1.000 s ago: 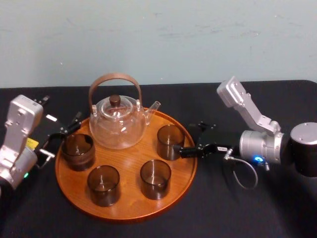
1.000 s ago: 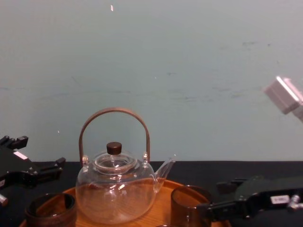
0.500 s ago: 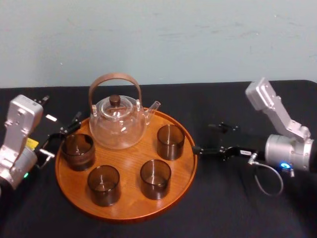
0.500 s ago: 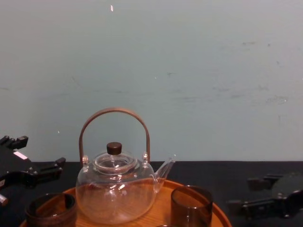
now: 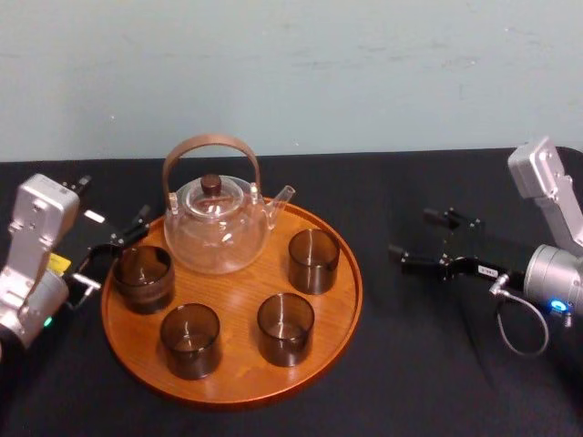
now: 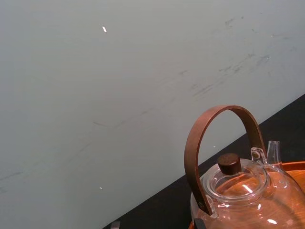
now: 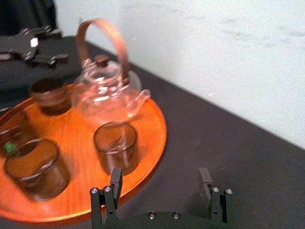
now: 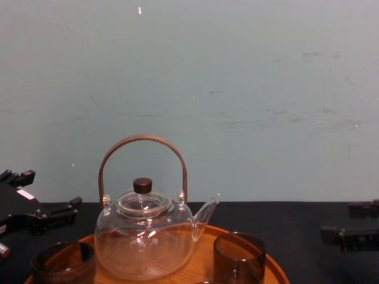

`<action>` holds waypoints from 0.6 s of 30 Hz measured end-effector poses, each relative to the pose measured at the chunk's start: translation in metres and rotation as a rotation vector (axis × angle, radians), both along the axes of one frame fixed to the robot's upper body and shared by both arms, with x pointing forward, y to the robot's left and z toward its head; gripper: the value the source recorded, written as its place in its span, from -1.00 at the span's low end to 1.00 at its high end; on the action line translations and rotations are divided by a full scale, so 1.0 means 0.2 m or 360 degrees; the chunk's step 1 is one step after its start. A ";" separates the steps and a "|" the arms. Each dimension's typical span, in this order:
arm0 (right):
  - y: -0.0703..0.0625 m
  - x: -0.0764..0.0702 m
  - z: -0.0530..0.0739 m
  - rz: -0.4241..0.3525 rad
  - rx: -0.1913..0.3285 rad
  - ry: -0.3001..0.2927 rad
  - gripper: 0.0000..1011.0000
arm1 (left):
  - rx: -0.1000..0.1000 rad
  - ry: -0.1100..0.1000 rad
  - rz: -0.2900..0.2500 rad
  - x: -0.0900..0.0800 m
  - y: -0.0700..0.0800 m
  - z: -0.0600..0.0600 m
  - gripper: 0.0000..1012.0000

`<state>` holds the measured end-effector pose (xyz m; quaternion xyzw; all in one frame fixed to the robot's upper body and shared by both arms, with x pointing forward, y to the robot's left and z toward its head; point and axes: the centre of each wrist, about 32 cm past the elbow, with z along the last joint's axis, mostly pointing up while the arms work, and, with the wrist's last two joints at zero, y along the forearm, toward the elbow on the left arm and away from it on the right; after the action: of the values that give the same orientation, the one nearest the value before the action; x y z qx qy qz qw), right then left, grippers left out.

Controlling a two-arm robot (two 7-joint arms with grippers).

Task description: Pick up the glass from the table and place it on the tray.

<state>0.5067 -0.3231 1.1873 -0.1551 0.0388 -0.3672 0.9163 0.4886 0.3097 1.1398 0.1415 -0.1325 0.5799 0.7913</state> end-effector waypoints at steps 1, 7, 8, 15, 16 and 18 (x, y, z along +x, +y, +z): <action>0.00 -0.01 -0.01 -0.0033 0.0015 -0.0030 0.98 | 0.0000 0.0000 0.0000 0.00 0.00 0.00 0.98; 0.04 -0.04 -0.06 -0.0190 0.0084 -0.0159 0.98 | 0.0000 0.0000 0.0000 0.00 0.00 0.00 0.98; 0.04 -0.04 -0.06 -0.0207 0.0089 -0.0170 0.98 | 0.0000 0.0000 0.0000 0.00 0.00 0.00 0.98; 0.09 -0.06 -0.10 -0.0342 0.0126 -0.0245 0.98 | 0.0000 0.0000 0.0000 0.00 0.00 0.00 0.98; 0.10 -0.07 -0.12 -0.0367 0.0130 -0.0248 0.98 | 0.0000 0.0000 0.0000 0.00 0.00 0.00 0.98; 0.11 -0.07 -0.12 -0.0388 0.0132 -0.0248 0.98 | 0.0000 0.0000 0.0000 0.00 0.00 0.00 0.98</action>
<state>0.4931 -0.3016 1.1623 -0.0822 0.0011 -0.4847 0.8708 0.4886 0.3096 1.1398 0.1415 -0.1324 0.5799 0.7913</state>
